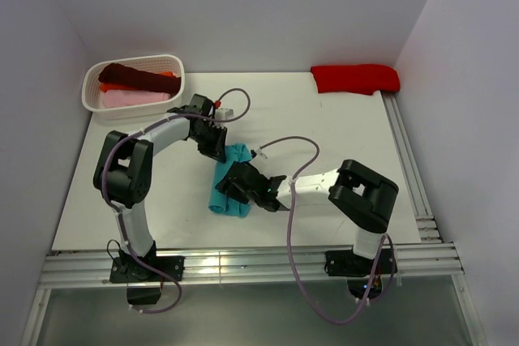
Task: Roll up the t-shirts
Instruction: Roll the tshirt
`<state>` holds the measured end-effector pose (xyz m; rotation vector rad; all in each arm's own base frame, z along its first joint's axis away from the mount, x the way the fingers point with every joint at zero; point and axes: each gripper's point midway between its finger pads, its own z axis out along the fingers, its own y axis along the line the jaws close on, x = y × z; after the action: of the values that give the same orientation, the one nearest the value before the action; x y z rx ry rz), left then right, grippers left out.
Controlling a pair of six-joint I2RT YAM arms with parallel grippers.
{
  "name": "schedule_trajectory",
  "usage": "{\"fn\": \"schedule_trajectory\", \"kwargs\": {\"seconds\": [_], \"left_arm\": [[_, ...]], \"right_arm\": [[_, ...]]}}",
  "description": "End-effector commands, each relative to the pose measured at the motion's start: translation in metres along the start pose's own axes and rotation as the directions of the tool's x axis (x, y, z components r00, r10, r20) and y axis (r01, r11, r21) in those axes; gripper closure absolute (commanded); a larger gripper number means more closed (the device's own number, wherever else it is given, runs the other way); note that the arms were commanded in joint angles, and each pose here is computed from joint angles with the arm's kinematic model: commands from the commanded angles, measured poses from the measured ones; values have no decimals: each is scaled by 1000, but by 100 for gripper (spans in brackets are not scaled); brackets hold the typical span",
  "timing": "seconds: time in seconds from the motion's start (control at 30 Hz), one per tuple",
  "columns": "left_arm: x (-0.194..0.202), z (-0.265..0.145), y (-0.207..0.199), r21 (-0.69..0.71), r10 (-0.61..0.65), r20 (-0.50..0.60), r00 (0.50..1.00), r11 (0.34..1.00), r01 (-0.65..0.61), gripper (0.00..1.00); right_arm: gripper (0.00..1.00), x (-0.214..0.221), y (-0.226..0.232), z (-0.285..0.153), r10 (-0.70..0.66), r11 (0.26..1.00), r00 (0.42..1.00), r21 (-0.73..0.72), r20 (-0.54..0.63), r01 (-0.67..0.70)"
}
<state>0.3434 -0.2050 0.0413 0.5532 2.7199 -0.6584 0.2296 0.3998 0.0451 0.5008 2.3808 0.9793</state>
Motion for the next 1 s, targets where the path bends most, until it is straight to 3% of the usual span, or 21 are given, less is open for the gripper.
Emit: {"fn": "schedule_trajectory", "kwargs": {"seconds": [0.0,0.27,0.47,0.6,0.97], "left_arm": [[-16,-15,11,-133,61,40,997,990,-55,80],[-12,-15,3,-151,73,20,997,986,-69,80],[-13,-13,-3,-142,69,10,998,988,-66,79],[-12,-12,-5,-133,65,-3,998,989,-65,78],[-12,-8,-8,-117,66,-16,998,991,-67,75]], "right_arm": [[41,-19,-29,-27,-203,944,977,279,70,176],[42,-38,20,-54,-340,896,928,350,151,272],[48,-43,50,-37,-437,857,884,375,167,353],[51,-37,47,-17,-508,800,850,441,139,406],[51,-20,24,4,-550,727,834,522,53,446]]}}
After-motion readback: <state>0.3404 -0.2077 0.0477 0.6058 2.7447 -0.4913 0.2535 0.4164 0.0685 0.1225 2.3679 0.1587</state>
